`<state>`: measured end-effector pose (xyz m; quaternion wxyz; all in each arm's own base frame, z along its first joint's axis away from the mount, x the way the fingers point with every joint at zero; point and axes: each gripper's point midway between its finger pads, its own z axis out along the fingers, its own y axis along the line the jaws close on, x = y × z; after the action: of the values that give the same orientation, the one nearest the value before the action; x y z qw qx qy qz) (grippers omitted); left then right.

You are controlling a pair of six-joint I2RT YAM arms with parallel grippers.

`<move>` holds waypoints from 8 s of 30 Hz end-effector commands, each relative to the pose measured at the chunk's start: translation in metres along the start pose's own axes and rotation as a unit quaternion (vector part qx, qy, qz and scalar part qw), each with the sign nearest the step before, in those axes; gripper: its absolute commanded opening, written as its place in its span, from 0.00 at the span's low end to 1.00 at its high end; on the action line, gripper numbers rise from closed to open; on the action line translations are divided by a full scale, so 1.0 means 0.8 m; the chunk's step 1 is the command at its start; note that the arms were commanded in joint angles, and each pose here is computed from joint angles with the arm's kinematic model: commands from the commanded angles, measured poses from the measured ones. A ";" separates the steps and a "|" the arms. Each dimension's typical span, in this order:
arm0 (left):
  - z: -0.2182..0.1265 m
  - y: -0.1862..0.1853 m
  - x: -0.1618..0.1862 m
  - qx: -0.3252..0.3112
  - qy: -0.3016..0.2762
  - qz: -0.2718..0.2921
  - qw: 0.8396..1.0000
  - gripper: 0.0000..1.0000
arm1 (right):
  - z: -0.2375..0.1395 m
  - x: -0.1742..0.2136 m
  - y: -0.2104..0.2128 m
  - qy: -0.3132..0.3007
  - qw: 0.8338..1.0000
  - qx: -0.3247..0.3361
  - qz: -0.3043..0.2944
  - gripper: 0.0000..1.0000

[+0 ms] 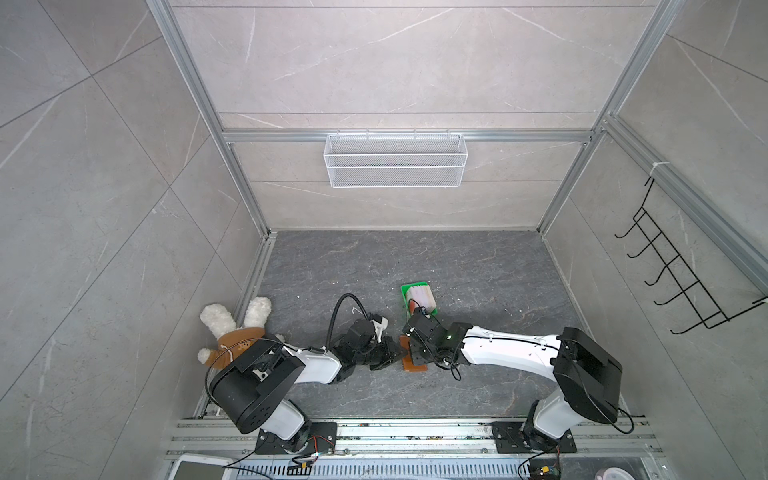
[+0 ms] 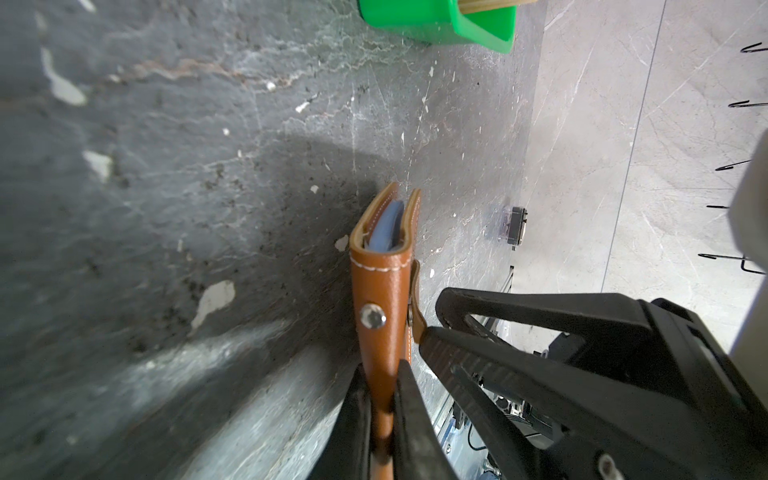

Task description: Put the credit cards into the card holder

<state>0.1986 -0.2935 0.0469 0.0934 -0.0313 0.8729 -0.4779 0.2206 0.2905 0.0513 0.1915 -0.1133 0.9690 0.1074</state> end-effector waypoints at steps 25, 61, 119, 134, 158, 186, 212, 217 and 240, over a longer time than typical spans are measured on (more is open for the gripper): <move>0.003 -0.013 -0.008 0.009 -0.010 0.024 1.000 0.11 | -0.005 0.005 -0.036 -0.015 0.998 0.055 0.007 0.08; -0.007 0.009 0.001 -0.032 -0.009 0.001 0.999 0.40 | -0.054 -0.010 -0.040 -0.058 0.997 0.041 0.017 0.00; -0.001 -0.039 0.002 -0.077 0.005 0.045 0.996 0.60 | -0.126 -0.027 -0.004 -0.109 0.994 0.021 -0.003 0.00; -0.021 -0.022 0.000 -0.130 -0.008 0.049 0.990 0.47 | -0.105 0.001 -0.035 -0.092 0.994 0.058 0.010 0.00; -0.030 -0.012 -0.002 -0.144 -0.026 0.044 0.988 0.18 | -0.097 0.022 -0.038 -0.088 0.995 0.025 0.037 0.27; -0.020 -0.018 0.023 -0.101 -0.061 0.044 0.992 0.12 | -0.073 0.005 0.017 -0.120 0.988 -0.073 0.059 0.31; -0.052 -0.027 0.035 -0.084 -0.046 0.054 0.994 0.36 | -0.012 0.009 0.037 -0.062 0.979 -0.157 0.112 0.18; -0.067 -0.034 0.034 -0.096 -0.048 0.060 0.992 0.36 | -0.016 0.010 0.047 -0.064 0.979 -0.169 0.098 0.18; -0.065 -0.057 0.023 -0.119 -0.029 0.114 0.986 0.27 | 0.018 0.024 0.051 -0.020 0.988 -0.130 0.086 0.17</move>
<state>0.1678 -0.2762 0.1150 0.1719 0.0309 0.9140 -0.3661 0.1949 0.3256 0.0351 0.1795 -0.0451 0.9485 0.2570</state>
